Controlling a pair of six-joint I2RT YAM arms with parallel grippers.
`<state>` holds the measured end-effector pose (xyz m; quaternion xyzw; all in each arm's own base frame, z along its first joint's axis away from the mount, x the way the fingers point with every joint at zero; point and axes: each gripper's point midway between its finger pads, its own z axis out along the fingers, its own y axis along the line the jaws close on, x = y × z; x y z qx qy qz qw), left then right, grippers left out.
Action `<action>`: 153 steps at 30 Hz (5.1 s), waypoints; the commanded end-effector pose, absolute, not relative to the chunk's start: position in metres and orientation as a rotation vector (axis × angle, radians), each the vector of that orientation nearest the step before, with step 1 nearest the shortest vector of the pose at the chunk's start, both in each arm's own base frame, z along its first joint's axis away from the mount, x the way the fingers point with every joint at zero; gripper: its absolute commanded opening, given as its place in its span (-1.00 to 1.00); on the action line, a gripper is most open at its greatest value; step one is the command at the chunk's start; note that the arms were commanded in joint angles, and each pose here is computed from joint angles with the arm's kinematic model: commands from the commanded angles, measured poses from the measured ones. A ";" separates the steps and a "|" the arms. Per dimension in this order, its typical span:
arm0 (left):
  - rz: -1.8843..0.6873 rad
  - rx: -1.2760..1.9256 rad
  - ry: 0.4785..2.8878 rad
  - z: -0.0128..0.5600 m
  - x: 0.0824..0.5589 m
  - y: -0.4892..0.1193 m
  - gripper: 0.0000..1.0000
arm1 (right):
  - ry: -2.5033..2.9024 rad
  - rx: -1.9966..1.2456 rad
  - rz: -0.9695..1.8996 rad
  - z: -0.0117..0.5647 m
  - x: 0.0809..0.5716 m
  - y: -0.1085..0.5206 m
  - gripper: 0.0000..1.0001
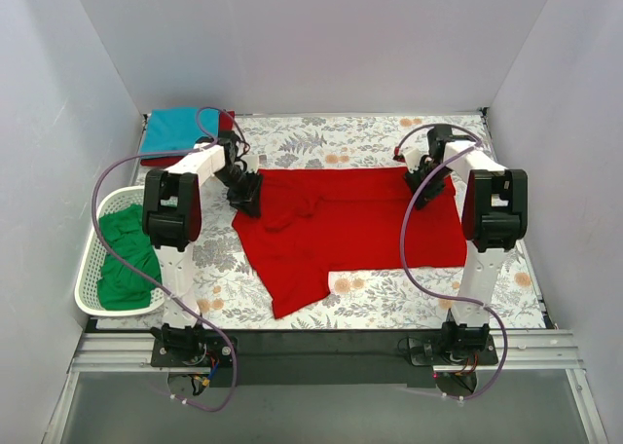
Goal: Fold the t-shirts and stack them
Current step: Fold the tshirt
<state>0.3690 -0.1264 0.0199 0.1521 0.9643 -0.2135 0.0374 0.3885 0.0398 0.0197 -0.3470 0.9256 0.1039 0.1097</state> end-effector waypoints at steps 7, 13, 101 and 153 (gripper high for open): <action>-0.565 0.440 2.860 0.022 0.436 -0.118 -0.38 | 2.588 -1.029 0.219 0.040 0.446 0.033 -0.34; -0.726 0.621 2.635 0.105 0.429 -0.138 -0.20 | 2.441 -1.147 0.241 0.103 0.418 0.041 -0.03; -0.333 1.621 2.485 0.018 0.193 -0.144 -1.00 | 2.484 -1.582 0.075 0.028 0.253 -0.042 -0.97; -0.203 1.683 2.577 0.024 0.143 -0.148 -1.00 | 2.461 -1.571 0.107 0.054 0.227 -0.037 -0.97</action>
